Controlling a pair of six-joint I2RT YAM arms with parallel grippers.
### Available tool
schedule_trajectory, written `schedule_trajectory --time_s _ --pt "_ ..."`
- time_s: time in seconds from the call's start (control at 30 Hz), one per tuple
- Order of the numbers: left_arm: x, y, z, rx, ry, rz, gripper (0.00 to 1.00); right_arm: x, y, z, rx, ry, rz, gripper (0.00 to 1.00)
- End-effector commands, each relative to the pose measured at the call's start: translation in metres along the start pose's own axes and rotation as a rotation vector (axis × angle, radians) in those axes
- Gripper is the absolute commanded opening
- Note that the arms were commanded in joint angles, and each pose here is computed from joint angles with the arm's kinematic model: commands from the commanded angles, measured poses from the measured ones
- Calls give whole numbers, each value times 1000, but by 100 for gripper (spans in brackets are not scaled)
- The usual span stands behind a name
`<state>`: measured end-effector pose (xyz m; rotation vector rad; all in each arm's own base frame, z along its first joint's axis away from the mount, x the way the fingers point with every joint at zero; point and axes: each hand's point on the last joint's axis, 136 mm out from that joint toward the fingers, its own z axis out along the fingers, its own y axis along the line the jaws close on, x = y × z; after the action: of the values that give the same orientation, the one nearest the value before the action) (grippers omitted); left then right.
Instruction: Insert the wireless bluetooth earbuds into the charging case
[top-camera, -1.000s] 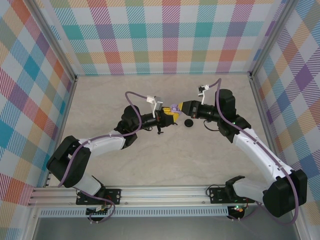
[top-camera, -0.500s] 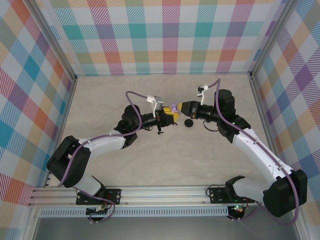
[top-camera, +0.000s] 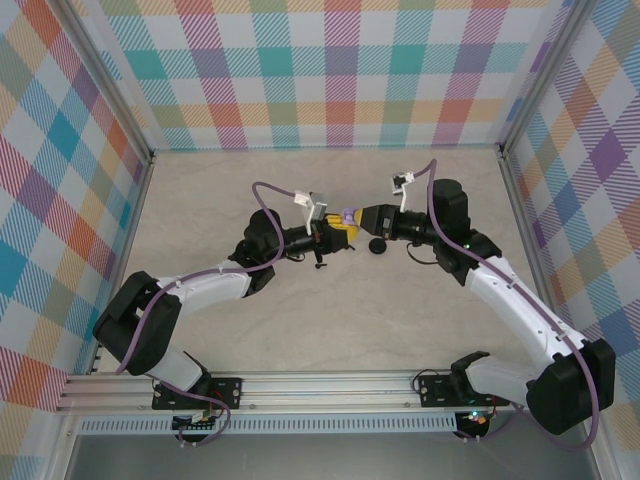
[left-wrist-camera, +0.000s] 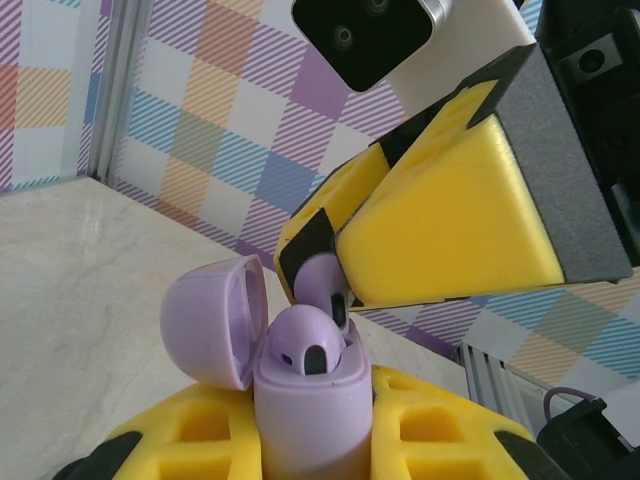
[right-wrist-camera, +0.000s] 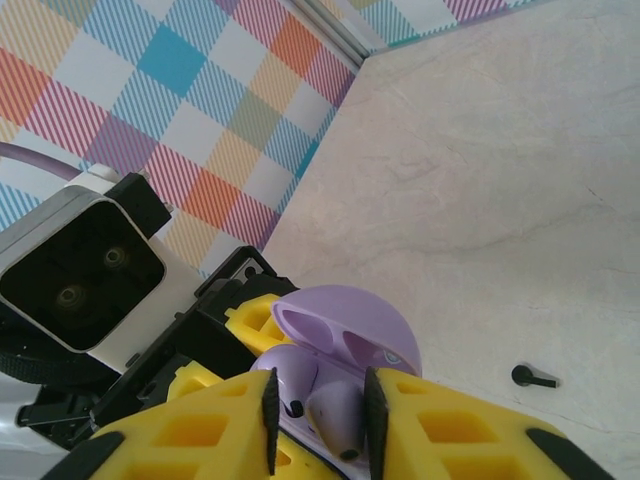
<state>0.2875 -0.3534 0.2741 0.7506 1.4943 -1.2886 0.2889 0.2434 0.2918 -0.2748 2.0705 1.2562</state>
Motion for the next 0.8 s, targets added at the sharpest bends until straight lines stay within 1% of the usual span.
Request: schedule_trajectory --time_s 0.0,0.27,0.43,0.53,0.63,0.77 --pt "-32 -25 1 65 -70 78 0 -2 9 -9 21 5 -51 37" --pt "-30 -26 1 71 -58 80 0 -5 4 -14 89 11 -85 41" --pt "-24 -29 -2 72 -22 101 0 -12 1 -26 164 -17 -121 46" --pt "-20 -30 -5 74 4 111 0 -16 -8 -35 232 -32 -117 46" --pt "-21 -38 -7 109 10 123 0 -12 -22 -36 266 4 -84 46" --pt "-24 -53 -7 193 25 135 0 -3 -30 -27 233 72 -59 46"
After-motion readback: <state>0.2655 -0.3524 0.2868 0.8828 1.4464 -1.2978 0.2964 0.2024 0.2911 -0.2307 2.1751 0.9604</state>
